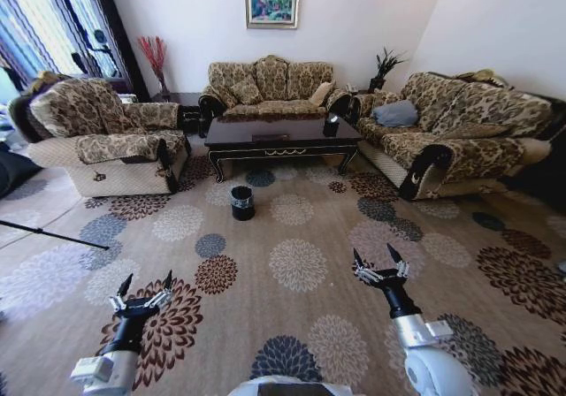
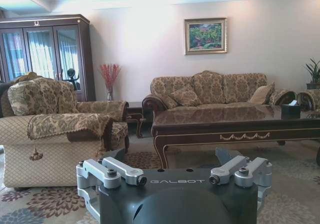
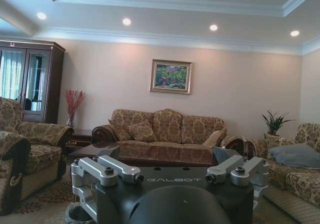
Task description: Move to the front of the table and pick up the trash from the floor, then place it into the trash bin.
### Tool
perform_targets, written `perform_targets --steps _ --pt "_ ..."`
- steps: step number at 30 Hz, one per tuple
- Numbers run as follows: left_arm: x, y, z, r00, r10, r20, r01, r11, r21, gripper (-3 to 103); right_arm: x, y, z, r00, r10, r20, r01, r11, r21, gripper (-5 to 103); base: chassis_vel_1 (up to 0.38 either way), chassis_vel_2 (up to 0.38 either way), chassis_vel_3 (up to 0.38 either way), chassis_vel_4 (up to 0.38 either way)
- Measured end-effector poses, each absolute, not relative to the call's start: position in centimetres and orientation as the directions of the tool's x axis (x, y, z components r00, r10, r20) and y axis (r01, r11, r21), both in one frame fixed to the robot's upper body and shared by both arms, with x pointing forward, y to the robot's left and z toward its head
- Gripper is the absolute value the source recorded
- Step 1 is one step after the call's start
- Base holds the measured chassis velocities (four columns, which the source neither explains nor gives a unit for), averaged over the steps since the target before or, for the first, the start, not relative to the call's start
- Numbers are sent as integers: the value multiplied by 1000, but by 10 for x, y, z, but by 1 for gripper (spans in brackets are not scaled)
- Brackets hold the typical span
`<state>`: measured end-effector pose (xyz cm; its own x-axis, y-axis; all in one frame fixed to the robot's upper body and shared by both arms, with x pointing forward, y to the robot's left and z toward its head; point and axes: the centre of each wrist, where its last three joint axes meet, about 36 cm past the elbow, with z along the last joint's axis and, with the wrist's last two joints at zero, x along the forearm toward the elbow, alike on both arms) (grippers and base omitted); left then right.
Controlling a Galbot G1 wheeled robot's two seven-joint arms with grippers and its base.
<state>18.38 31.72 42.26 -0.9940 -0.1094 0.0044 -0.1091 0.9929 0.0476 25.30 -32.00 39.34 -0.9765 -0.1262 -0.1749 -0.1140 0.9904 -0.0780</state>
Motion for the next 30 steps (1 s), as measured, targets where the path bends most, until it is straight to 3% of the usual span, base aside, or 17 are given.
perform_targets --steps 30 --pt "184 317 423 -994 -109 5 -109 993 48 100 253 -320 393 -976 -126 -175 -114 990 -78 100 0 0 0 0"
